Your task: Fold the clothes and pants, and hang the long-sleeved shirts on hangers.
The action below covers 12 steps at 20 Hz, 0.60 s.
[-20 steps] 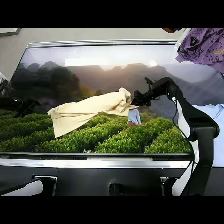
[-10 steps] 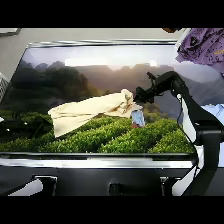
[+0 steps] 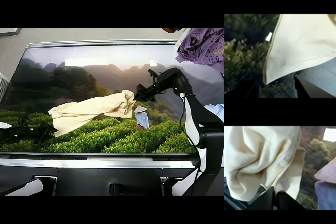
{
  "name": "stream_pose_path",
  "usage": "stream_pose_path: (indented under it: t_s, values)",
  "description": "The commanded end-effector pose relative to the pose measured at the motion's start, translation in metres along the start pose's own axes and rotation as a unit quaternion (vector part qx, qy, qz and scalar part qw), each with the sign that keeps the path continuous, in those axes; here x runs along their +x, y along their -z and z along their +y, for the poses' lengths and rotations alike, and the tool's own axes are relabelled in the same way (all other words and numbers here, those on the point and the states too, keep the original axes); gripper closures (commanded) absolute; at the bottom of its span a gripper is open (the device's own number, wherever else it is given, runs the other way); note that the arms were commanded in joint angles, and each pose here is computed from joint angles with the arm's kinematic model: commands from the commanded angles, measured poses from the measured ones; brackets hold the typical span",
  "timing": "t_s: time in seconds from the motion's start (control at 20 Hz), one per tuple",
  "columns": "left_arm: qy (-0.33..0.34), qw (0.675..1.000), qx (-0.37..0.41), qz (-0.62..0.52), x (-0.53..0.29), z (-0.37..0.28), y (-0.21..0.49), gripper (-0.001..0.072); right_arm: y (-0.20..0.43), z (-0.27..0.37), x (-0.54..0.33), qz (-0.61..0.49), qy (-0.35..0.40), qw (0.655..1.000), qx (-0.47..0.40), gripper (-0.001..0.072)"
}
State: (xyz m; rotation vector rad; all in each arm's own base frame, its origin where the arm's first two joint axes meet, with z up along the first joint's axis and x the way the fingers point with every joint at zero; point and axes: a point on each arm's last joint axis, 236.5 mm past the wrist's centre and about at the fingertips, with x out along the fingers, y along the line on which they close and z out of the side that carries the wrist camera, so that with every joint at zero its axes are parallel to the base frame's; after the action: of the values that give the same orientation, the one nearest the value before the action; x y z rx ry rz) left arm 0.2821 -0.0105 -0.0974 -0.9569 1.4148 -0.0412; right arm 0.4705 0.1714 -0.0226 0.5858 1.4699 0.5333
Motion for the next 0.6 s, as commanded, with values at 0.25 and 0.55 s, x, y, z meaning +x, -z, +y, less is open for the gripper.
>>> stream_pose_path:
  t_s: [0.25,0.55]
  values:
    - [0.014,1.0,0.002,-0.028,0.029,-0.021,-0.018,0.0692,0.004,0.019,-0.021,-0.011,-0.003,1.0,-0.015,0.0681]
    - [0.1,0.978,0.111,-0.148,-0.077,-0.143,-0.088,0.0696,-0.035,0.091,-0.125,-0.2,0.016,0.973,-0.114,0.0681]
